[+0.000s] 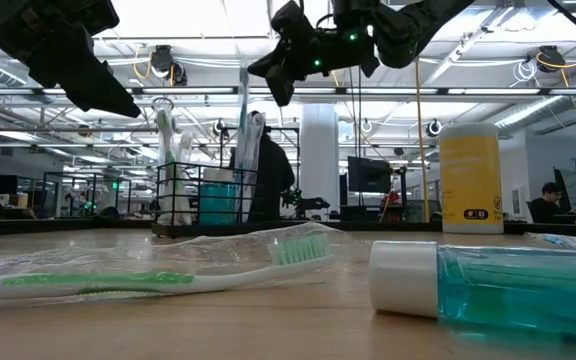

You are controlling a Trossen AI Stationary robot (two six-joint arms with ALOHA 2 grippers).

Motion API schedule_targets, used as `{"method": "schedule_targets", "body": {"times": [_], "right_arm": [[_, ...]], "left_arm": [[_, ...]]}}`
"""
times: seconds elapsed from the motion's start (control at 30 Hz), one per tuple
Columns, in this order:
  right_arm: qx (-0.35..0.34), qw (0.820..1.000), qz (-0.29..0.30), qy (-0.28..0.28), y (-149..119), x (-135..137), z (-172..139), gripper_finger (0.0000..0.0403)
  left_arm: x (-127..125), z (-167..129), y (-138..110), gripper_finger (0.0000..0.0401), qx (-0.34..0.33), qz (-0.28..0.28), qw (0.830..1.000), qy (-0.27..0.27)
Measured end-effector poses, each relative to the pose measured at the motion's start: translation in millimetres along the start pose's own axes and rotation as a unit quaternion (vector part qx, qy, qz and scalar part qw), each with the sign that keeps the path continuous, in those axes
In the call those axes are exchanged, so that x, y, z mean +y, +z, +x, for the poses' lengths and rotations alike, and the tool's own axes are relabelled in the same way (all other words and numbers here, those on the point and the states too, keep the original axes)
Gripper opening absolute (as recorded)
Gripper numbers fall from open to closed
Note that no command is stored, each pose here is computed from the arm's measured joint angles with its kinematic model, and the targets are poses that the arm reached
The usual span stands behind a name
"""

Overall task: Pick & Place toothbrushing station
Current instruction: Put the blue toothbrush into the black wire organizer

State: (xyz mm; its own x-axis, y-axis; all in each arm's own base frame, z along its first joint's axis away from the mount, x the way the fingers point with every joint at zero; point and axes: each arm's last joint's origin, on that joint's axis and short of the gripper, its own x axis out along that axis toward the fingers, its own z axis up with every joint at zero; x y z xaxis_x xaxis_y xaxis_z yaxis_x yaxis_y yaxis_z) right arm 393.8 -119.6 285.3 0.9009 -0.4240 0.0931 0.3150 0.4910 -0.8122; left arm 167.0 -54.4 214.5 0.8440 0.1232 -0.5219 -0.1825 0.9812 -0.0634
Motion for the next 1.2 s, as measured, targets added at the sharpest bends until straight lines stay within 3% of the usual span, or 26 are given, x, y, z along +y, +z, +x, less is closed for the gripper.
{"method": "schedule_targets", "body": {"times": [0.23,0.57,1.2], "right_arm": [[0.004,1.0,0.003,0.004,-2,1,1,0.0],[0.065,0.994,-0.004,0.093,-13,19,-2,0.0],[0.085,0.981,0.042,0.171,-26,42,-1,0.0]], "left_arm": [[0,0,0,0.0175,0.0,0.0,1.0,0.0],[0,0,0,0.0175,0.0,0.0,1.0,0.0],[0,0,0,0.0175,0.0,-0.006,1.0,0.0]]}}
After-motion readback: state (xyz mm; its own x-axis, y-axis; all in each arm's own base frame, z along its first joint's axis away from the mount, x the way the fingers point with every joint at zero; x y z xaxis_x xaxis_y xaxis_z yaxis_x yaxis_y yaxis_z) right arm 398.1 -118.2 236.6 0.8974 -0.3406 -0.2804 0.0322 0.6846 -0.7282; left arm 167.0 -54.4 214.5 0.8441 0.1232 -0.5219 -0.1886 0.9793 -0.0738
